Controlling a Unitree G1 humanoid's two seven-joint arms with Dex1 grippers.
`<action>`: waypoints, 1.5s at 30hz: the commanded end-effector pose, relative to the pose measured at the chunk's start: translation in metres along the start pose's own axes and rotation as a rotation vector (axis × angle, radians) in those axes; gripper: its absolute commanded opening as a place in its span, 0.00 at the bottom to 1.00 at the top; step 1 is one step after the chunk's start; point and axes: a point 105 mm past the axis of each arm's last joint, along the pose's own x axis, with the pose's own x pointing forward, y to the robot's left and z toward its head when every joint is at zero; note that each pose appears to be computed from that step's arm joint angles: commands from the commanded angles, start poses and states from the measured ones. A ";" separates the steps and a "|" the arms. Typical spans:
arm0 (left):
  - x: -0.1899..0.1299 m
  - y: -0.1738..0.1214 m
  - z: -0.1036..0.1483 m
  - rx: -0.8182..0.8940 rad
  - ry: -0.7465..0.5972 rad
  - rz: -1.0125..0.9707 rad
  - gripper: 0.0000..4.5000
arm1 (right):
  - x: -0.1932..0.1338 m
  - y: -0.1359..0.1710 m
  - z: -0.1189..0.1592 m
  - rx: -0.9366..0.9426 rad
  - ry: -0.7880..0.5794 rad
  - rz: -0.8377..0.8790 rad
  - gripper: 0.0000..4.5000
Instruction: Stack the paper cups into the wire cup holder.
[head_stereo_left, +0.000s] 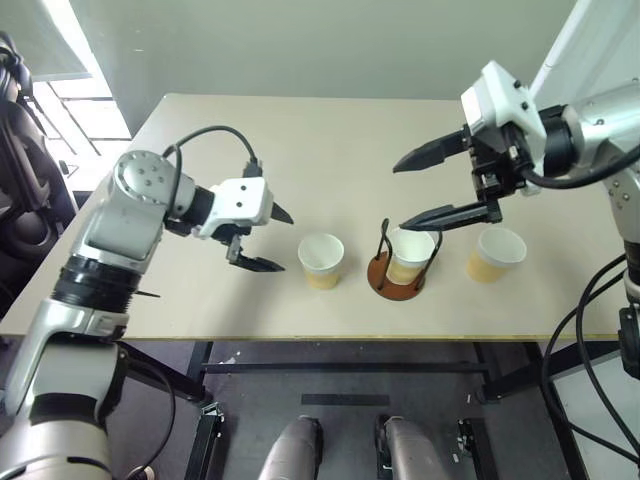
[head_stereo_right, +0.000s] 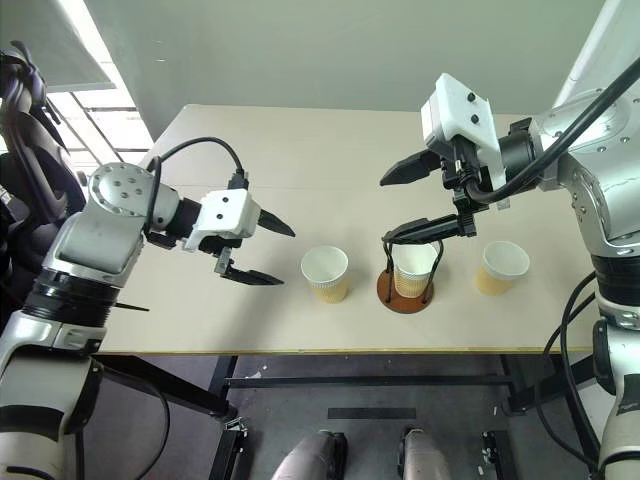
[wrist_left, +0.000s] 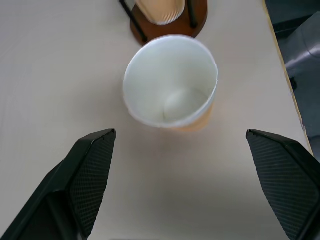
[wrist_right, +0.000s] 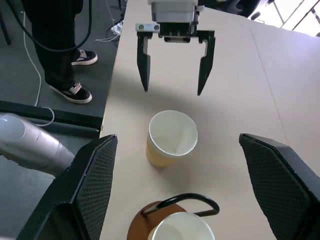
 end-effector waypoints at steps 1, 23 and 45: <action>0.002 0.001 -0.001 0.015 -0.003 0.002 1.00 | -0.008 0.001 0.006 -0.049 0.000 -0.023 0.88; 0.050 -0.013 -0.024 0.042 -0.018 -0.031 0.86 | -0.013 -0.001 -0.004 -0.031 0.020 -0.043 0.89; -0.006 0.020 -0.027 0.061 0.096 0.070 0.04 | -0.014 0.003 -0.002 -0.014 0.011 -0.016 0.89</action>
